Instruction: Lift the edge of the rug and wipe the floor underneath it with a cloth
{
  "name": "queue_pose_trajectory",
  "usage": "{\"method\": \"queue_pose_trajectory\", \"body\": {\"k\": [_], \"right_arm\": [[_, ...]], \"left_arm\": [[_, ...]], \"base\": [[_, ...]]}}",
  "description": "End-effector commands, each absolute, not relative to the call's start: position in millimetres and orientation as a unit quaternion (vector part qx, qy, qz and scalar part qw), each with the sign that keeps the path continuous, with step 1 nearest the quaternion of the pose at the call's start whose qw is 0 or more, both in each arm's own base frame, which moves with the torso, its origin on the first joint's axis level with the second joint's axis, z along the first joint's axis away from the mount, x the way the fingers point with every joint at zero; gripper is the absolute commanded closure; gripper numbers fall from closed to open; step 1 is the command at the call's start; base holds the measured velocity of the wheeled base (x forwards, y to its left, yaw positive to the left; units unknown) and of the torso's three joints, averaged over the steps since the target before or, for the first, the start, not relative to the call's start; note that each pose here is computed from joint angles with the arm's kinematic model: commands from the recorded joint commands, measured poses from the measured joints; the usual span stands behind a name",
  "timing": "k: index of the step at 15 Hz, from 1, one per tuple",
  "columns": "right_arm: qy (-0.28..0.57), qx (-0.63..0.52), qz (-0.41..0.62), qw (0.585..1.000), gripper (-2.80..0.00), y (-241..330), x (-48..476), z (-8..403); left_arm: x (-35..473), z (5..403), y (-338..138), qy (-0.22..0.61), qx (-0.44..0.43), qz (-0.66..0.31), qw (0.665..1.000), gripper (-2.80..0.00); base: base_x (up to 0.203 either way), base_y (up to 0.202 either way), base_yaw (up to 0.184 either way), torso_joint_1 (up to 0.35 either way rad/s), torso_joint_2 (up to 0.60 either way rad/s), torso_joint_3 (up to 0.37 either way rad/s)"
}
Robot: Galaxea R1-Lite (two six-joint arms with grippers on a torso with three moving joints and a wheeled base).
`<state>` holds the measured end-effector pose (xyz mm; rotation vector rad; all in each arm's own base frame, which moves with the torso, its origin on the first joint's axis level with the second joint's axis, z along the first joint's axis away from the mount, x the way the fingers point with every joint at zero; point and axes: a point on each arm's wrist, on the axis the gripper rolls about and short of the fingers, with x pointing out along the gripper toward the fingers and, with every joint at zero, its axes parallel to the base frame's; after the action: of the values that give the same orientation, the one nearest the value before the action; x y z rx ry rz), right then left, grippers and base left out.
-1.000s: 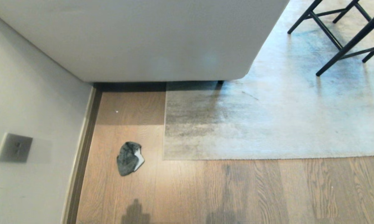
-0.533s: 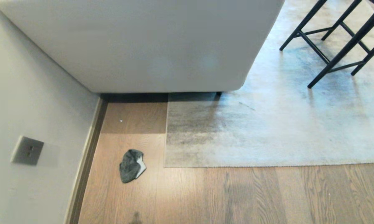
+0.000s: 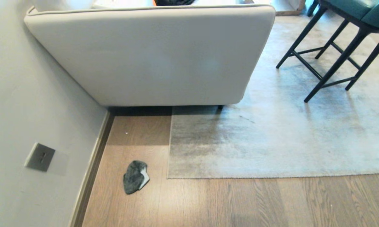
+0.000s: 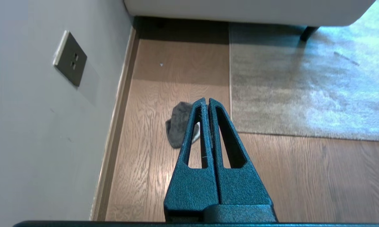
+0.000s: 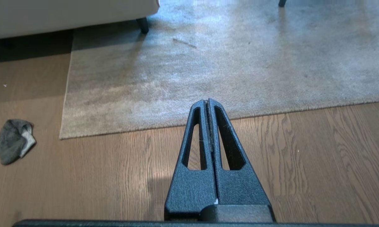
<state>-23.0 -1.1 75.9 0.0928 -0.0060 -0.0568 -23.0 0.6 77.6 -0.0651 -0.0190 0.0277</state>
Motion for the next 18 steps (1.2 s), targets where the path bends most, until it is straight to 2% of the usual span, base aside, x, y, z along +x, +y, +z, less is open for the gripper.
{"method": "queue_pose_trajectory", "body": {"k": [1,18], "right_arm": [[-0.003,0.047,-0.028,0.999,0.00,-1.1,-23.0,76.1],[-0.002,0.047,-0.029,0.998,0.00,-1.1,-22.8,75.6]], "left_arm": [[-22.9,77.6,0.7,-0.010,-0.033,0.014,0.999,0.00],[-22.9,77.6,0.7,-0.010,-0.033,0.014,0.999,0.00]], "base": [[0.000,0.000,0.000,0.004,0.01,0.201],[0.000,0.000,0.000,0.002,0.00,0.202]]}}
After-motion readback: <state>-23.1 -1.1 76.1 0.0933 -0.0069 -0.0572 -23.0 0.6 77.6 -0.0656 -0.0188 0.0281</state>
